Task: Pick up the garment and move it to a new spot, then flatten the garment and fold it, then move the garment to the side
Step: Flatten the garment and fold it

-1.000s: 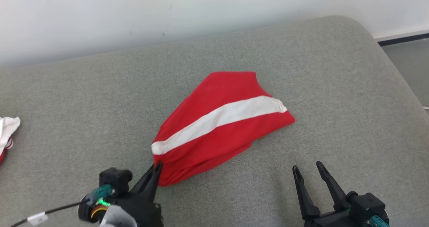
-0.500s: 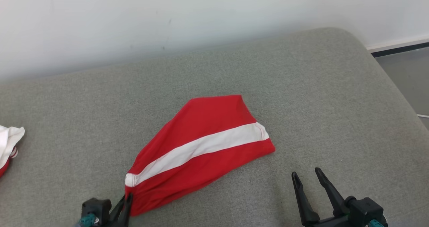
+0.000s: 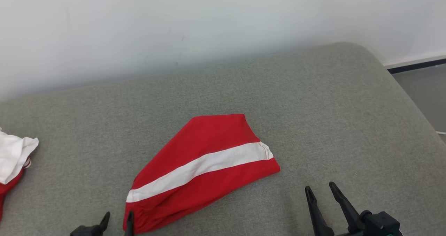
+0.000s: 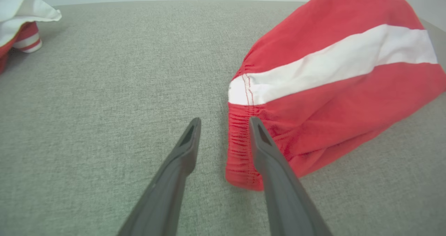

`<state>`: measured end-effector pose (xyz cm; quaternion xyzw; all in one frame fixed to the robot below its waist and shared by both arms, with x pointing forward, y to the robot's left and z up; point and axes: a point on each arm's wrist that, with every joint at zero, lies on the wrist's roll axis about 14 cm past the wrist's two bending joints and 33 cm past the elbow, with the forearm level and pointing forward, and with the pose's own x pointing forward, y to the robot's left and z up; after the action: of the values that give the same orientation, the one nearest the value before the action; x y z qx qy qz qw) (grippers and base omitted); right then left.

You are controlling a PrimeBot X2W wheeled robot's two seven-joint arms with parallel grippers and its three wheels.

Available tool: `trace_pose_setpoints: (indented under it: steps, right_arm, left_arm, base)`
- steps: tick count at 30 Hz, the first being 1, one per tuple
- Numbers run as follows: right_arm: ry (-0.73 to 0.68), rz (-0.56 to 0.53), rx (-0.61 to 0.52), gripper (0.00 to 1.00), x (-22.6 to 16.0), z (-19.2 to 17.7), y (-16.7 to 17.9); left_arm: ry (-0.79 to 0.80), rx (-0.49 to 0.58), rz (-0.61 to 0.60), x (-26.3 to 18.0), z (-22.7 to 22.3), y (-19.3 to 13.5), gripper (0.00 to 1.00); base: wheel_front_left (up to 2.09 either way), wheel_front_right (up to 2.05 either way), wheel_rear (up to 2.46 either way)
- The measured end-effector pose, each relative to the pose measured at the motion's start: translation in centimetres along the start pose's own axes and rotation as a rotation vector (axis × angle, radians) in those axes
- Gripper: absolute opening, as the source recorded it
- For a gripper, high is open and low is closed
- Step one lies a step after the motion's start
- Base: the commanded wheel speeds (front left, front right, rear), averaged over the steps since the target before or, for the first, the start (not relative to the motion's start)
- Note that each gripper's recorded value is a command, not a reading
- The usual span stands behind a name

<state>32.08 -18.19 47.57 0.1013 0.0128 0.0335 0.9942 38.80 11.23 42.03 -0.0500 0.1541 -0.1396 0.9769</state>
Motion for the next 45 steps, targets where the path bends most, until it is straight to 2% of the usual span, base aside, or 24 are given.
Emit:
trace_pose_setpoints:
  steps: [9, 13, 23, 34, 45]
  right_arm:
    - [-0.01, 0.018, 0.002, 1.0, 0.3, 0.3, 0.4]
    - [-0.021, 0.021, -0.011, 1.0, 0.6, 0.7, 0.2]
    - [-0.041, 0.044, -0.072, 1.0, 0.9, 1.5, 0.2]
    - [-0.031, 0.062, -0.148, 1.0, 0.2, 1.5, -0.6]
    - [-0.017, 0.068, -0.157, 1.0, 0.0, 1.2, -0.9]
  left_arm:
    - [-0.173, -0.028, 0.091, -1.4, 3.5, 1.7, 1.0]
    - [-0.32, -0.013, 0.123, -2.7, 7.4, 2.0, 1.0]
    - [-0.422, -0.014, 0.209, -7.0, 8.4, 3.5, 1.0]
    - [-0.413, -0.021, 0.239, -9.5, 6.9, 5.2, 1.0]
    - [-0.359, 0.008, 0.227, -9.7, 5.1, 5.0, 1.0]
  base:
    - [0.0, 0.0, 0.0]
    - [0.0, 0.0, 0.0]
    - [0.0, 0.0, 0.0]
    - [0.0, 0.0, 0.0]
    - [0.0, 0.0, 0.0]
